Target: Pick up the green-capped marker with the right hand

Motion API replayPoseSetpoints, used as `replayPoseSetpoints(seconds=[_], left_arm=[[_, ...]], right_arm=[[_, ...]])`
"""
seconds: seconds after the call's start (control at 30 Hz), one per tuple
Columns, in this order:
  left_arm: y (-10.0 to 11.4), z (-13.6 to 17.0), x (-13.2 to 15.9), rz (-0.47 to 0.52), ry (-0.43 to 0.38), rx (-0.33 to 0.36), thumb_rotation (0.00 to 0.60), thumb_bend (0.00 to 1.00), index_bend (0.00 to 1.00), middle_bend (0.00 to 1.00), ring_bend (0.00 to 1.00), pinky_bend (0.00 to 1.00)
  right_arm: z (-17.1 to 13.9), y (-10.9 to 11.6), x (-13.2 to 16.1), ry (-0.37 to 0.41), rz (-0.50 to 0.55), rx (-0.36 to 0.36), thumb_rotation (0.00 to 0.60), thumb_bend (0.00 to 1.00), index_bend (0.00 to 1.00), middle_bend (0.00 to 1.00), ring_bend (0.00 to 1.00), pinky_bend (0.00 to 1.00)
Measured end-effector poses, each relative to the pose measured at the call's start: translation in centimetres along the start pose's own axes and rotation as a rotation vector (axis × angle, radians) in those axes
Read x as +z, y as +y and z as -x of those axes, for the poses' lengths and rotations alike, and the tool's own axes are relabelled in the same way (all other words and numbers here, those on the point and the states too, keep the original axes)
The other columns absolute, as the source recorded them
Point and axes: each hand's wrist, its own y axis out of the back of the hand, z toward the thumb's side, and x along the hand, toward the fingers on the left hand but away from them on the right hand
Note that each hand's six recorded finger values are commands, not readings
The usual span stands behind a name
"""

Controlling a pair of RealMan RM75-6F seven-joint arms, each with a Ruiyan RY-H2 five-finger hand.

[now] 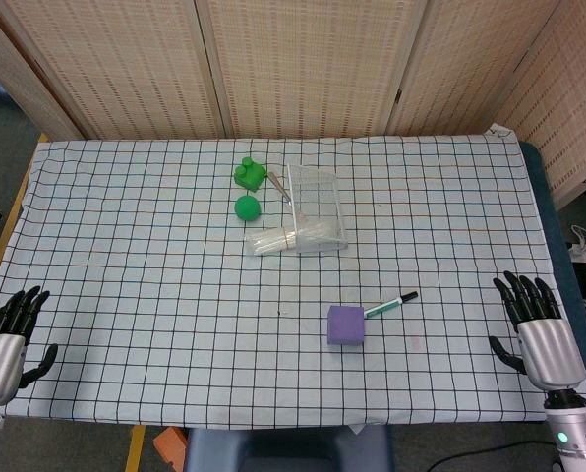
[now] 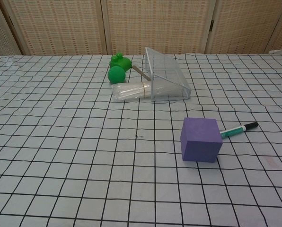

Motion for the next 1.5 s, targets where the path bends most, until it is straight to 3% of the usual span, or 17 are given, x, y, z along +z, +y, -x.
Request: replayPoseSetpoints(seconds=[0.3,0.33,0.5,0.8,1.1,1.5], left_arm=[[-0.1,-0.2,0.2,0.013,-0.010,-0.010,0.600,0.39,0.00,0.00,0.00,0.15],[-0.1,-0.2,0.1,0.018,-0.010,-0.011,0.600,0.39,0.00,0.00,0.00,0.15],[0.0,-0.7,-0.1,0.041,-0.011,-0.019,0.600,0.39,0.00,0.00,0.00,0.15],[-0.1,-1.1,-0.4,0.054,-0.009,-0.036,0.600,0.39,0.00,0.00,0.00,0.16],[0.0,-1.3,-0.7,0.067,-0.006,-0.048,0.600,0.39,0.00,0.00,0.00,0.16],[0.0,-1.4,-1.1,0.079,0.001,-0.063,0.600,0.39,0.00,0.00,0.00,0.16]], right_arm=[[0.6,-0.8,0.8,0.028,0.013,0.016,0.600,0.18,0.01,0.01,0.00,0.00],[0.9,-1.0,1.1,0.040,0.017,0.015,0.600,0.18,0.03,0.03,0.00,0.00],[3.2,-2.2,3.8,0.139,0.007,0.040,0.600,0.18,0.34,0.23,0.01,0.05],[7.7,-6.6,10.3,0.321,-0.093,0.139,0.600,0.18,0.43,0.31,0.07,0.08],[10.0,-9.8,11.6,0.306,-0.166,0.198,0.600,0.18,0.46,0.31,0.07,0.08],[11.5,-12.3,13.2,0.298,-0.192,0.228,0.600,0.18,0.47,0.31,0.08,0.10]])
